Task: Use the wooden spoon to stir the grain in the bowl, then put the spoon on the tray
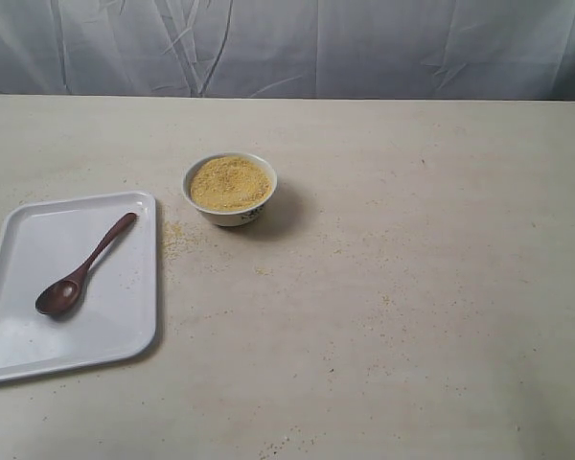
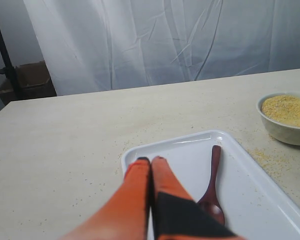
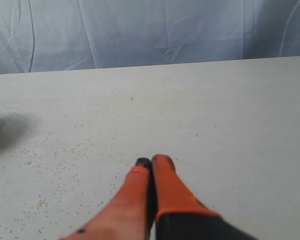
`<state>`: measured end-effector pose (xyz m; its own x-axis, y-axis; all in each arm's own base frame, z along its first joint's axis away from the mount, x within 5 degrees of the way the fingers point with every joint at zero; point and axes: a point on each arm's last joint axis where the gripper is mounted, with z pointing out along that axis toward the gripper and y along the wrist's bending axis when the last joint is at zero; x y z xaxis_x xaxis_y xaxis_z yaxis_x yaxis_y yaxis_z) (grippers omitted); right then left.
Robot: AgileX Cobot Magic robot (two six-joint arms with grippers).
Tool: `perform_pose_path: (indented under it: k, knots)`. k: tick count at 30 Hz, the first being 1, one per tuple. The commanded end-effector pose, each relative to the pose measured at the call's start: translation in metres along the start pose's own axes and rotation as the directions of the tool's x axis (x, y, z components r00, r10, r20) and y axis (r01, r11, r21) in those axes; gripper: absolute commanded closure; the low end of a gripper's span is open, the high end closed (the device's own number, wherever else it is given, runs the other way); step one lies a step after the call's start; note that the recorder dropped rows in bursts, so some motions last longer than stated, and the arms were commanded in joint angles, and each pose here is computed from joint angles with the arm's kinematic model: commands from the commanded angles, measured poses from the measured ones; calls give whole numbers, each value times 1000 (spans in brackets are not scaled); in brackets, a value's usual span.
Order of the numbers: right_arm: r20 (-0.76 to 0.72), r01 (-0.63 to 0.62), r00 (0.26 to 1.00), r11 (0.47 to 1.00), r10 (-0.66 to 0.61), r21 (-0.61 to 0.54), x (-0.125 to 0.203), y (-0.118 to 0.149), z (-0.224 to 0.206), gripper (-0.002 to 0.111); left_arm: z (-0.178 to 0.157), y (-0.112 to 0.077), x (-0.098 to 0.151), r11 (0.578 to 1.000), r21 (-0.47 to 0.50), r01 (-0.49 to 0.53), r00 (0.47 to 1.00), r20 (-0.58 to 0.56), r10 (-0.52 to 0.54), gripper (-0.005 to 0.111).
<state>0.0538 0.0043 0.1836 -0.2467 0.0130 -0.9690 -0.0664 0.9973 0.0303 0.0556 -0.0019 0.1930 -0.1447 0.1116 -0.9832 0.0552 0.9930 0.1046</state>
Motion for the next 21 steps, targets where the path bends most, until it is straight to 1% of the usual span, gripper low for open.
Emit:
perform_pose_path:
  k: [1, 21]
  knots:
    - [18, 1, 1000, 1000, -1, 4, -1, 0, 0, 107, 0, -1, 1, 1000, 6, -1, 1000, 0, 1, 107]
    - [12, -6, 1000, 1000, 6, 2, 0, 0, 0, 107, 0, 0, 1, 1000, 6, -2, 1000, 0, 2, 107]
